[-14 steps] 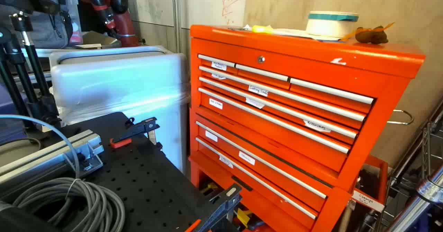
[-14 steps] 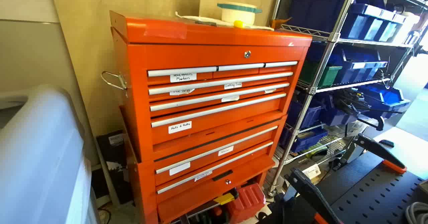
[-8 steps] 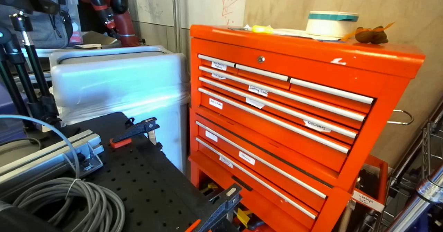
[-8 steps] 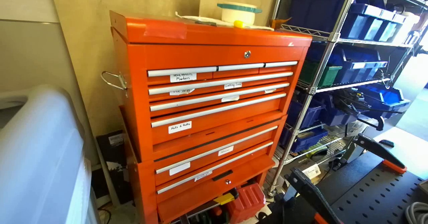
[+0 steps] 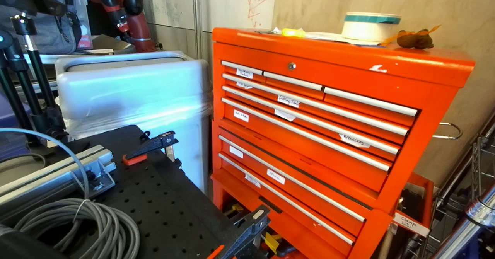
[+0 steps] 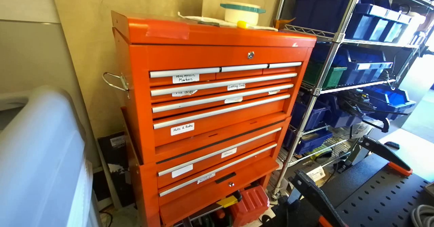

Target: Put the plush toy inside the pot

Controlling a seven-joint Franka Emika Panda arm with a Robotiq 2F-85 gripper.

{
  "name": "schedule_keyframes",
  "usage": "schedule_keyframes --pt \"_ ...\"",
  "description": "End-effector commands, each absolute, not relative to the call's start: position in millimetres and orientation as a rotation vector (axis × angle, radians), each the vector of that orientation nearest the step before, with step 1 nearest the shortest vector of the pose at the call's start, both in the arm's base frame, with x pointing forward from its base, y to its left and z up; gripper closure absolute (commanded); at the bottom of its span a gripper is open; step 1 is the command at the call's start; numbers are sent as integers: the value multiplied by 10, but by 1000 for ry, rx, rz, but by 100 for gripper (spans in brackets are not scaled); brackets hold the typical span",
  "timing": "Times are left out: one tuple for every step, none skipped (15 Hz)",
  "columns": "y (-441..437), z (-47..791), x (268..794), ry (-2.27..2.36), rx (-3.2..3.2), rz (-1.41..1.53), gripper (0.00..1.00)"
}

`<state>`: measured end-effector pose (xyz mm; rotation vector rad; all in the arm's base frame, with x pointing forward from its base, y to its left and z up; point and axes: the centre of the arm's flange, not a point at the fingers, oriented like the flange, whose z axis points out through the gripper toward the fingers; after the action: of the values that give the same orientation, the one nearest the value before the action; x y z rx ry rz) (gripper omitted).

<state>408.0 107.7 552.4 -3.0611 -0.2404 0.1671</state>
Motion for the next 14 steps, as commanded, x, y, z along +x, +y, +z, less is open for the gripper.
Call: schedule_keyframes --pt "789 5378 4401 -147 -3083 132 0" --pt "661 5337 4512 -98 -3092 117 0" --pt "509 5295 4630 -40 -3104 89 0" --pt "364 5245 4734 15 -3116 57 0" --pt "196 5201 4844 80 -3130 15 0" --pt "40 5159 4951 151 -3143 -35 0" --pt "-113 5128 5058 221 -3151 -64 0" --pt "-276 5106 5170 310 -3155 -104 0" --pt "-410 5084 5259 386 -3156 -135 0" --pt "-538 5066 5348 476 -3153 -183 0" --pt "-645 5040 5415 553 -3148 -229 0" --pt "-728 5012 5471 635 -3135 -267 0" --pt "-794 4988 5516 721 -3113 -292 0" --pt "-832 4958 5550 803 -3093 -322 0"
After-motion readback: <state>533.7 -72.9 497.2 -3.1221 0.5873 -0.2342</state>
